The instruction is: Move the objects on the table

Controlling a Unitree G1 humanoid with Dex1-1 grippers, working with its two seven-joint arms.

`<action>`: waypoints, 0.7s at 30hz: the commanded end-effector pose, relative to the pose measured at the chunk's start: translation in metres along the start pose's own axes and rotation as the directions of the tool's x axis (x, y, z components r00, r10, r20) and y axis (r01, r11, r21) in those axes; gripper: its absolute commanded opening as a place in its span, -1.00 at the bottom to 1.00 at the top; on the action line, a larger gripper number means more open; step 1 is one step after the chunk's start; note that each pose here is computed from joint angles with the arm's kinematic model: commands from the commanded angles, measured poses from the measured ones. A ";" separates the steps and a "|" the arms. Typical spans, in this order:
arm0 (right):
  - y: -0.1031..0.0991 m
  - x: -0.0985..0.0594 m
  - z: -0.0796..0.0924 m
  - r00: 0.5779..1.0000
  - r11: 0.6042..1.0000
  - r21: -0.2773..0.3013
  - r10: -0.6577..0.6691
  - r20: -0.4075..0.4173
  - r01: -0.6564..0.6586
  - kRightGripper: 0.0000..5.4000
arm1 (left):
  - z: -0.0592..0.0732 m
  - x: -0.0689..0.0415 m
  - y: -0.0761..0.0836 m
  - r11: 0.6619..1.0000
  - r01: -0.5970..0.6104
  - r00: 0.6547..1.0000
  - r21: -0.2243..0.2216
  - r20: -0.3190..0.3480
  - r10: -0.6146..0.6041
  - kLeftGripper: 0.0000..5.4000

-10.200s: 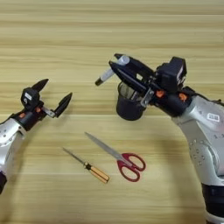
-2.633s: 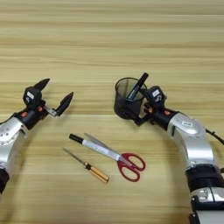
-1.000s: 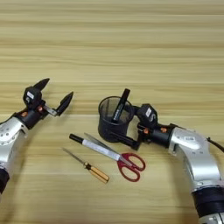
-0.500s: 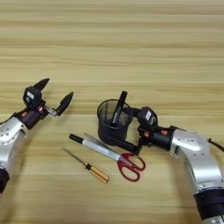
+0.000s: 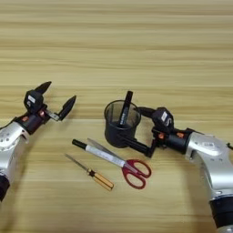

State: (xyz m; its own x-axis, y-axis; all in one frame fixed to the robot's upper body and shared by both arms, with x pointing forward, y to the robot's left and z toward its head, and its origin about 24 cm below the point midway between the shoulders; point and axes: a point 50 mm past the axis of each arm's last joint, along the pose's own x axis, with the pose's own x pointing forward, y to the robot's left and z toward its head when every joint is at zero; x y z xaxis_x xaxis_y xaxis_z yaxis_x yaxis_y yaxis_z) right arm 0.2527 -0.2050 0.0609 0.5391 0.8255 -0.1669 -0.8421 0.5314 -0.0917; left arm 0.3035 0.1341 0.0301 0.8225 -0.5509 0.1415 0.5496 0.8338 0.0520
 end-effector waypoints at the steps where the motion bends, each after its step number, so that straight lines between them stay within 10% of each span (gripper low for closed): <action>1: -0.003 -0.011 0.002 1.000 1.000 -0.019 -0.002 0.003 0.002 0.99 | 0.002 -0.001 0.003 1.000 -0.002 1.000 0.015 0.007 0.002 1.00; 14: -0.008 -0.046 0.019 0.998 0.998 -0.049 0.036 0.060 -0.033 0.99 | 0.002 -0.001 0.005 1.000 -0.003 1.000 0.018 0.006 0.003 1.00; 21: -0.012 -0.054 0.054 0.965 0.998 -0.065 0.013 0.262 0.004 0.99 | 0.003 -0.004 0.007 0.999 0.016 1.000 0.031 -0.005 -0.016 1.00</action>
State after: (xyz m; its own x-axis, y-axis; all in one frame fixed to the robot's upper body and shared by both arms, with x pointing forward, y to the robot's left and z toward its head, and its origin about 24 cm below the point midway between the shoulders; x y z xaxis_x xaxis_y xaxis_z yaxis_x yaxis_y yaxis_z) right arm 0.2312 -0.2431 0.1051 0.4920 0.8705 0.0126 -0.8624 0.4893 -0.1302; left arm 0.3036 0.1385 0.0307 0.8220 -0.5517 0.1408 0.5493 0.8335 0.0593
